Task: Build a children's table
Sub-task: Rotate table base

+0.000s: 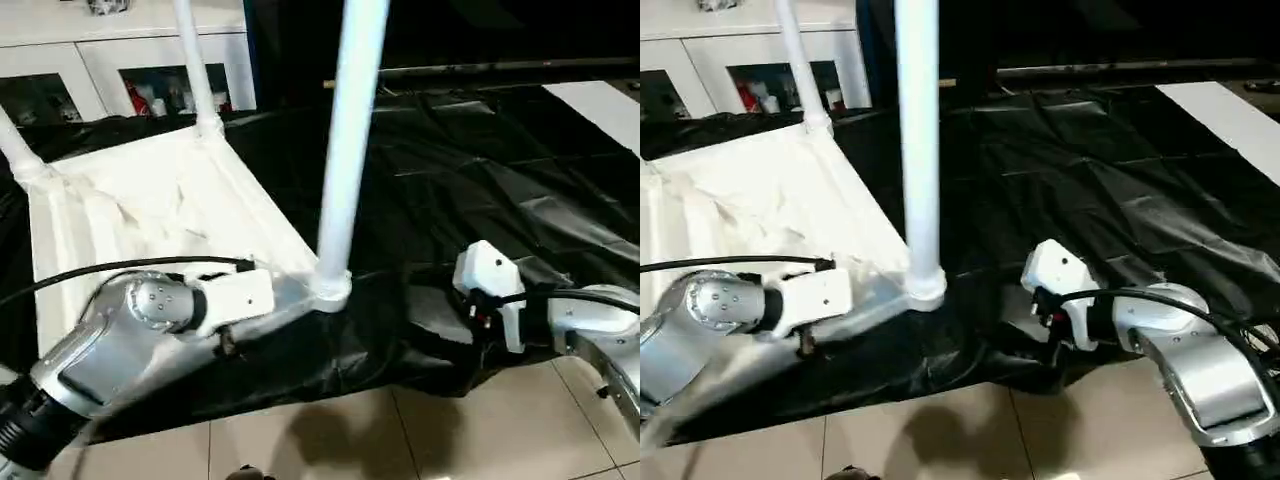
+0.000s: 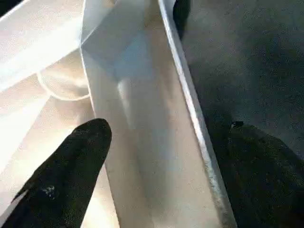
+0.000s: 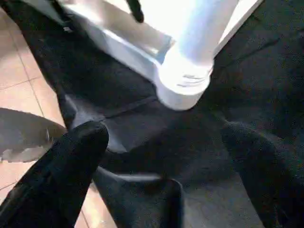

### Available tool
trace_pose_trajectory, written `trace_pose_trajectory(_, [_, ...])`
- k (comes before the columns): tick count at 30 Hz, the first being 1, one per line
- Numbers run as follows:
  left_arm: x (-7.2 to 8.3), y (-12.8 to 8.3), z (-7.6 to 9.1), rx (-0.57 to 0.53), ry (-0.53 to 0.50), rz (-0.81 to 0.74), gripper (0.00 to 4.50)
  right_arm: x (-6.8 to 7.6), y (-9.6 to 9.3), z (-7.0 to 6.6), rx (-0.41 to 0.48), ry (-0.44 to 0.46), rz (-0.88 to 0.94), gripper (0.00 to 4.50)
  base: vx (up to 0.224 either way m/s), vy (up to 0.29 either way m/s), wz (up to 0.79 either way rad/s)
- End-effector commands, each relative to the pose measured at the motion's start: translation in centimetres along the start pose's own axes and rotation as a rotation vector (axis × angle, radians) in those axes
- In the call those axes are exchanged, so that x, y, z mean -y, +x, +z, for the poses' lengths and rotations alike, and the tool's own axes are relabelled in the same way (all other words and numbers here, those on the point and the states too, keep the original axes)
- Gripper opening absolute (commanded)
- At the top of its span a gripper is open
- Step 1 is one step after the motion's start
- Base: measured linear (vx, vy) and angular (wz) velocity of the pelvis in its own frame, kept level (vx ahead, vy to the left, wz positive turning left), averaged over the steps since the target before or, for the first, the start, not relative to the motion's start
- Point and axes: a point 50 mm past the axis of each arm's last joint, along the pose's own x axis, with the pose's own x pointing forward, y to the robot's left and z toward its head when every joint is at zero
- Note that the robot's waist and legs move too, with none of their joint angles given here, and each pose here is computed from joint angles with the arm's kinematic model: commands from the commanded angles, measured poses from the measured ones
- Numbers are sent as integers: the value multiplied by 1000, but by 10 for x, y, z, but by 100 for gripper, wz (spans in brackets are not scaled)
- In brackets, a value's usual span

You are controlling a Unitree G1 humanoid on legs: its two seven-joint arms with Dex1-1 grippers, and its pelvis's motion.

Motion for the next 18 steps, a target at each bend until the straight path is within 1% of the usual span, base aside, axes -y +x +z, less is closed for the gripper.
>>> trace_pose_trajectory(1, [-19, -7, -9, -77, 30, 127, 447, -1, 0, 3, -3, -9, -1, 450, 0, 0, 0])
trace_pose_trajectory(3, [-27, -8, -10, -100, 55, 192, 447, -2, 0, 3, -6, -7, -2, 450, 0, 0, 0])
trace_pose_trajectory(4, [-27, -8, -10, -100, 55, 192, 447, -2, 0, 3, -6, -7, -2, 450, 0, 0, 0])
trace_pose_trajectory(5, [-34, -10, -10, -111, 67, 245, 447, -2, 0, 4, -7, -6, -4, 450, 0, 0, 0])
trace_pose_trajectory(8, [-39, -12, -10, -113, 70, 286, 447, -2, 0, 4, -8, -5, -5, 450, 0, 0, 0])
trace_pose_trajectory(11, [-51, -16, -15, -134, 64, 395, 447, -1, 0, 3, -10, -3, -12, 450, 0, 0, 0])
trace_pose_trajectory(14, [-57, -21, -19, -152, 62, 456, 447, -2, 1, 3, -8, -1, -13, 450, 0, 0, 0])
trace_pose_trajectory(16, [-58, -24, -16, -100, 17, 471, 447, -3, 1, 4, 9, 11, -20, 450, 0, 0, 0])
trace_pose_trajectory(17, [-58, -25, -11, -22, -47, 482, 447, -4, 1, 5, 35, 29, -35, 450, 0, 0, 0])
trace_pose_trajectory(18, [-58, -25, -10, -13, -55, 484, 447, -4, 1, 5, 38, 31, -38, 450, 0, 0, 0])
